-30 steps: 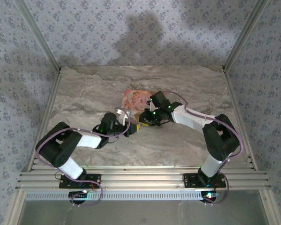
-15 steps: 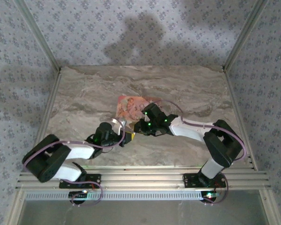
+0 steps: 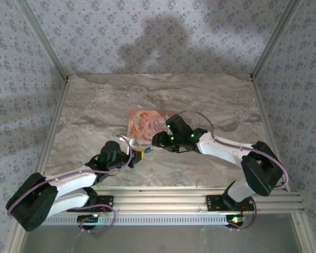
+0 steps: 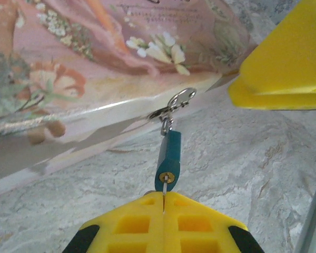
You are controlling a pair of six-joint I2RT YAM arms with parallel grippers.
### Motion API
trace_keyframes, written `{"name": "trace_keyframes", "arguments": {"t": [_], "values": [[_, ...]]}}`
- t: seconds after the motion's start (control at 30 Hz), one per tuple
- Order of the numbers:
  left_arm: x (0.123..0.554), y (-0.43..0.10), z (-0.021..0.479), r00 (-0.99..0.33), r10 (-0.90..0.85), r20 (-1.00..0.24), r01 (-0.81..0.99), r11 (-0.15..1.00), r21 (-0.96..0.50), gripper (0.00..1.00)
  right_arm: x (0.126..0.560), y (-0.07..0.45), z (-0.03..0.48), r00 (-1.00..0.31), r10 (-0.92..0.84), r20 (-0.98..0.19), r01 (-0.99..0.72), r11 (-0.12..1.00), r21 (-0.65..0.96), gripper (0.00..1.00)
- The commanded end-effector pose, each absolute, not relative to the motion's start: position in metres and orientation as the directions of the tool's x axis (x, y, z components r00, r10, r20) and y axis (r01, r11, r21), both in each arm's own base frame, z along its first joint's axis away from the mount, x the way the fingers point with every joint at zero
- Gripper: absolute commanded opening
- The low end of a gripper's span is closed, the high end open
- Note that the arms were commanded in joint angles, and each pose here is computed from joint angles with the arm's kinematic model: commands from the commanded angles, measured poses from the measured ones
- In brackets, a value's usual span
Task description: Unlock the padlock with the key
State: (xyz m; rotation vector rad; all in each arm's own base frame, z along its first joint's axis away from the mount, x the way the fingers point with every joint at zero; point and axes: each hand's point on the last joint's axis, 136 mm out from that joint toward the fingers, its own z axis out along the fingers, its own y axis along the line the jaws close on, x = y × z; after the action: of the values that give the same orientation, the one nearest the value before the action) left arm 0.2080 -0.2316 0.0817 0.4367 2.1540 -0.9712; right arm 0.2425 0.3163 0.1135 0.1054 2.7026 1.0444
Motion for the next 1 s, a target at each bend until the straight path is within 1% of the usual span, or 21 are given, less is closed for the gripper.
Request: {"name": "trace_keyframes", "arguments": {"t": [0.0,0.53,0.97], "values": [[0.208,-0.227,0.076,-0.682,0.020,-0.731,0.548,0.676,-0.493,0.00,0.238,0.307,0.108,-0.965,0.177,-0.192,0.011,0.762,0.648,0.50],[0.204,-0.250,0.066,-0.713,0.066,-0.698,0.546,0.676,-0.495,0.00,0.225,0.309,0.096,-0.911,0.358,-0.204,0.115,0.696,0.709,0.52],[0.206,-0.259,0.066,-0.719,0.064,-0.692,0.547,0.665,-0.508,0.00,0.228,0.326,0.079,-0.915,0.366,-0.170,0.139,0.681,0.719,0.53]]}}
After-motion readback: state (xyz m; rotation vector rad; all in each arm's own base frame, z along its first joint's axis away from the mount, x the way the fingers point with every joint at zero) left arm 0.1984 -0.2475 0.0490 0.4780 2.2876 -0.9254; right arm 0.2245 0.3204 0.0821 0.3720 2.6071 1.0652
